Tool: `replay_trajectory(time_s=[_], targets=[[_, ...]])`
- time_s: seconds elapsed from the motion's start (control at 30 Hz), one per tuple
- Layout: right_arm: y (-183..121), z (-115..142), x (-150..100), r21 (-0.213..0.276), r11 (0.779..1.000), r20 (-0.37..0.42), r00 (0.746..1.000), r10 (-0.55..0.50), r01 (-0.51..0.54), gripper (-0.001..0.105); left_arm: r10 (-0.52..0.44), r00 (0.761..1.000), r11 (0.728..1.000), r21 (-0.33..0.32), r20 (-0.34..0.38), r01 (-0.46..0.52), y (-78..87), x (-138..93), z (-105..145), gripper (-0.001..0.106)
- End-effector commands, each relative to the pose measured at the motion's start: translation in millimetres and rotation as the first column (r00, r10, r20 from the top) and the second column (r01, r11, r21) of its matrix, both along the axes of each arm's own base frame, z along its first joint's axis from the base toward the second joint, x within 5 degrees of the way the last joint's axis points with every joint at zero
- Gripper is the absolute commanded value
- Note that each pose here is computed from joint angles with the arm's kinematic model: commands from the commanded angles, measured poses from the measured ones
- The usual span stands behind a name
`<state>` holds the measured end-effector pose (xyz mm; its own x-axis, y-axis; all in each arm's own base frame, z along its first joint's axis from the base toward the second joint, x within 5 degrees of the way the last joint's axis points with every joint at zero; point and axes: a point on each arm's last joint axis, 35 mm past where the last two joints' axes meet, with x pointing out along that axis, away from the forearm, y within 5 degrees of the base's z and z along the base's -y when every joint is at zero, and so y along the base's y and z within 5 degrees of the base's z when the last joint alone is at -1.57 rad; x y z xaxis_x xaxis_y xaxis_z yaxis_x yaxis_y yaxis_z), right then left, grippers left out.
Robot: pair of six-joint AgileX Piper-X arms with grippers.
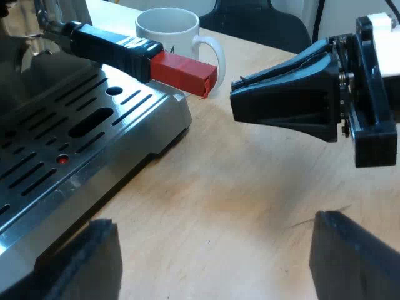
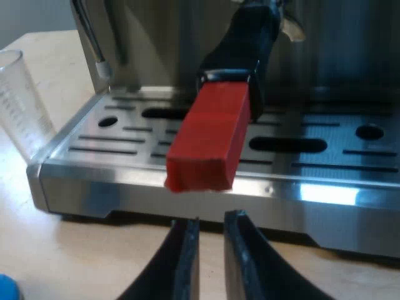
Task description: Grind coffee beans and then tamp
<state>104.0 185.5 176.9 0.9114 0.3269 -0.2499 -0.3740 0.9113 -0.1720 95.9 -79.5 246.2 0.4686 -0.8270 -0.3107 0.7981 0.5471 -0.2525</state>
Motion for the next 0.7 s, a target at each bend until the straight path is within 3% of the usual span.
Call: replay_trajectory(time_s=[0.03,0.2,0.4,0.7], targets=[[3.8,4.3,1.6,0.035,0.999,0.019,1.000,-0.011,0.010,0.013,-0.012,1.000,1.000,-0.018,0.004,0.012,-0.9,-0.4,2.3,0.065],[6.1,-1.0,3.4,0.016,0.999,0.024,0.999,-0.044,0.044,0.013,-0.012,1.000,1.000,-0.018,0.004,0.012,-0.9,-0.4,2.3,0.065],[9.2,2.1,6.1,0.070,0.995,0.053,0.996,-0.078,0.074,0.013,-0.012,1.000,1.000,-0.018,0.004,0.012,-0.9,-0.4,2.3,0.065],[6.1,2.8,12.3,0.070,0.992,0.055,0.993,-0.109,0.105,0.013,-0.012,1.000,1.000,-0.018,0.004,0.012,-0.9,-0.4,2.3,0.065]])
